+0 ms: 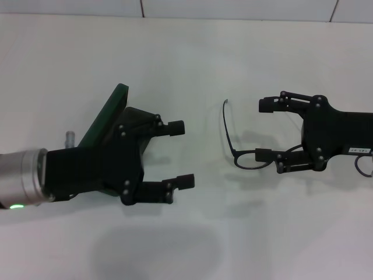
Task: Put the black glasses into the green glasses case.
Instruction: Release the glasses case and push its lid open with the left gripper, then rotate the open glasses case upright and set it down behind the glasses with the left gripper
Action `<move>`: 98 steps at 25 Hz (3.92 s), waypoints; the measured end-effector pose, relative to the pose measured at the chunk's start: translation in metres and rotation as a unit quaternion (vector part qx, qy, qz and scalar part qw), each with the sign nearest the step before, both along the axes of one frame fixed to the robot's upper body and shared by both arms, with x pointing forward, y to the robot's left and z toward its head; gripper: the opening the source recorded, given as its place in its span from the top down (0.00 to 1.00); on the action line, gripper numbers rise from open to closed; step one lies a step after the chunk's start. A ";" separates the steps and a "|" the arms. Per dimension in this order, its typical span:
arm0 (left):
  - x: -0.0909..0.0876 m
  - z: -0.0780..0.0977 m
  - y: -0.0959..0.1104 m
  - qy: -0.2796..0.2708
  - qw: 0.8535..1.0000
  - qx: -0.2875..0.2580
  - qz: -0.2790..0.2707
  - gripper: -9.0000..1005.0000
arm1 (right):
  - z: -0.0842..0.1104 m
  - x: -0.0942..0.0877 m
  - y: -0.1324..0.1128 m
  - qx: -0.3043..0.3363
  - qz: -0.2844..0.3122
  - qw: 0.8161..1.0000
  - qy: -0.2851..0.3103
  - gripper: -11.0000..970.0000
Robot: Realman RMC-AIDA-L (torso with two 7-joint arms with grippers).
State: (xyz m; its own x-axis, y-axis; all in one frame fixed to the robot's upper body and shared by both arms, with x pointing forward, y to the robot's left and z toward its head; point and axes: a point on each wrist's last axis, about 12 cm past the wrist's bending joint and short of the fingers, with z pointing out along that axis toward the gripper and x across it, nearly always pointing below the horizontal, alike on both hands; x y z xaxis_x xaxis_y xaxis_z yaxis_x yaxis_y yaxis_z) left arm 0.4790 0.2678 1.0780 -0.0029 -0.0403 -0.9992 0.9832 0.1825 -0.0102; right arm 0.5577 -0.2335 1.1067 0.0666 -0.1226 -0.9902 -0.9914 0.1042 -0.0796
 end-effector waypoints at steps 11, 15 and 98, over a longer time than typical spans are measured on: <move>0.009 0.003 -0.007 -0.010 1.000 -0.016 0.019 0.15 | 0.002 0.004 -0.004 -0.007 -0.008 1.000 -0.006 0.10; 0.026 0.008 0.004 0.031 0.995 -0.030 0.092 0.16 | 0.003 0.006 -0.007 -0.012 -0.012 1.000 -0.004 0.10; 0.143 0.086 -0.026 0.117 0.909 0.352 0.188 0.79 | -0.006 -0.017 -0.009 -0.012 0.041 0.997 -0.058 0.10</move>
State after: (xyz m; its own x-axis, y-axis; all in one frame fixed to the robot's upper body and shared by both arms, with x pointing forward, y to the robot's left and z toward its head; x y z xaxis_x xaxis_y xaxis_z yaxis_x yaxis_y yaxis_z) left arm 0.6215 0.2415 1.1637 -0.3371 0.5677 -0.7510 0.8355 0.5481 0.0394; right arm 0.5406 -0.2425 1.1007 0.1919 -0.1363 -0.9719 -0.9804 0.0192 -0.1963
